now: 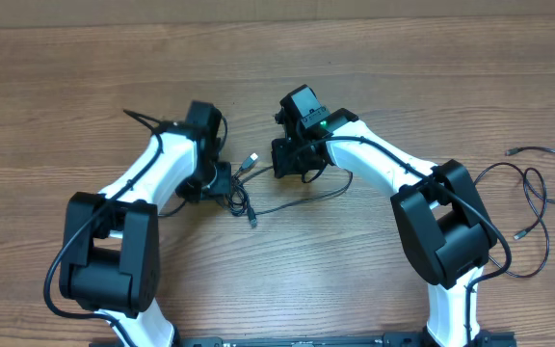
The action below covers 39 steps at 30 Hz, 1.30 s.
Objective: Untangle cables
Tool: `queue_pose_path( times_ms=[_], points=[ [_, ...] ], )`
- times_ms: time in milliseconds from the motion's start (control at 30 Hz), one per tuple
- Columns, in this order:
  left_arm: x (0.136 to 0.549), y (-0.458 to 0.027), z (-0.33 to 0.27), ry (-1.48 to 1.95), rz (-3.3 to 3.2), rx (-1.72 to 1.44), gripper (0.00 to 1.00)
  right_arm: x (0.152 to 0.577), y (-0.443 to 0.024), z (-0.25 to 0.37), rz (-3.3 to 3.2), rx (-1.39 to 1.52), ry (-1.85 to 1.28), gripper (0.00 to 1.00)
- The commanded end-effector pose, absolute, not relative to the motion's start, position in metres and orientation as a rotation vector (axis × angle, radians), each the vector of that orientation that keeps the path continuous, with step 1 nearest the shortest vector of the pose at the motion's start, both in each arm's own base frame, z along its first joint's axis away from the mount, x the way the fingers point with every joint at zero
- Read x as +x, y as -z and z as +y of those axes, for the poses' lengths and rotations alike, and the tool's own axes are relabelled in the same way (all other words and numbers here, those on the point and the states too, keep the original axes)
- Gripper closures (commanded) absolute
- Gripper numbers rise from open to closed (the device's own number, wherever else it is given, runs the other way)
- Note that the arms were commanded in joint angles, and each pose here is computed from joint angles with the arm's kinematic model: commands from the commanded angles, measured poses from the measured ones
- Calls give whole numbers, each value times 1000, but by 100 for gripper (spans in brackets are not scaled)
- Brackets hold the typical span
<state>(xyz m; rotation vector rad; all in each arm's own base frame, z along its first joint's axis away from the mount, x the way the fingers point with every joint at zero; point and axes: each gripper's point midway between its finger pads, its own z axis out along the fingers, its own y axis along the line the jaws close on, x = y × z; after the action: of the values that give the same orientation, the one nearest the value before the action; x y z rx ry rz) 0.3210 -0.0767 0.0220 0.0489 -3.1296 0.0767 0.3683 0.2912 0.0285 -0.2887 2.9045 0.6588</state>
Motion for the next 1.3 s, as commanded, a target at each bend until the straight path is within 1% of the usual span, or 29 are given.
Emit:
queue_pose_path(
  times_ms=[0, 33, 133, 267, 433, 767, 867, 1033, 1200, 1267],
  points=[
    [341, -45, -83, -125, -3166, 2, 75, 367, -27, 292, 2907, -292, -650, 96],
    [342, -48, -84, -136, -3166, 6, 75, 367, -27, 292, 2907, -292, -650, 96],
    [342, -56, -96, -239, -3148, 5, 70, 367, -27, 292, 2907, -292, -650, 96],
    [336, -51, -98, -262, -3121, 55, 78, 367, -27, 292, 2907, -292, -650, 96],
    [335, -40, -99, -268, -3131, 98, 82, 367, -27, 291, 2909, -291, -649, 96],
    [335, -24, -102, -282, -3154, 102, 83, 367, -27, 291, 2910, -291, -648, 96],
    [329, -23, -103, -284, -3130, 100, 85, 367, -27, 291, 2910, -291, -648, 96],
    [320, -19, -101, -270, -3102, 103, 87, 367, -27, 291, 2909, -291, -649, 96],
    [317, -20, -103, -290, -3083, 104, 87, 367, -27, 291, 2910, -291, -648, 96],
    [314, -20, -103, -285, -3074, 105, 84, 367, -27, 291, 2910, -291, -648, 96]
  ],
)
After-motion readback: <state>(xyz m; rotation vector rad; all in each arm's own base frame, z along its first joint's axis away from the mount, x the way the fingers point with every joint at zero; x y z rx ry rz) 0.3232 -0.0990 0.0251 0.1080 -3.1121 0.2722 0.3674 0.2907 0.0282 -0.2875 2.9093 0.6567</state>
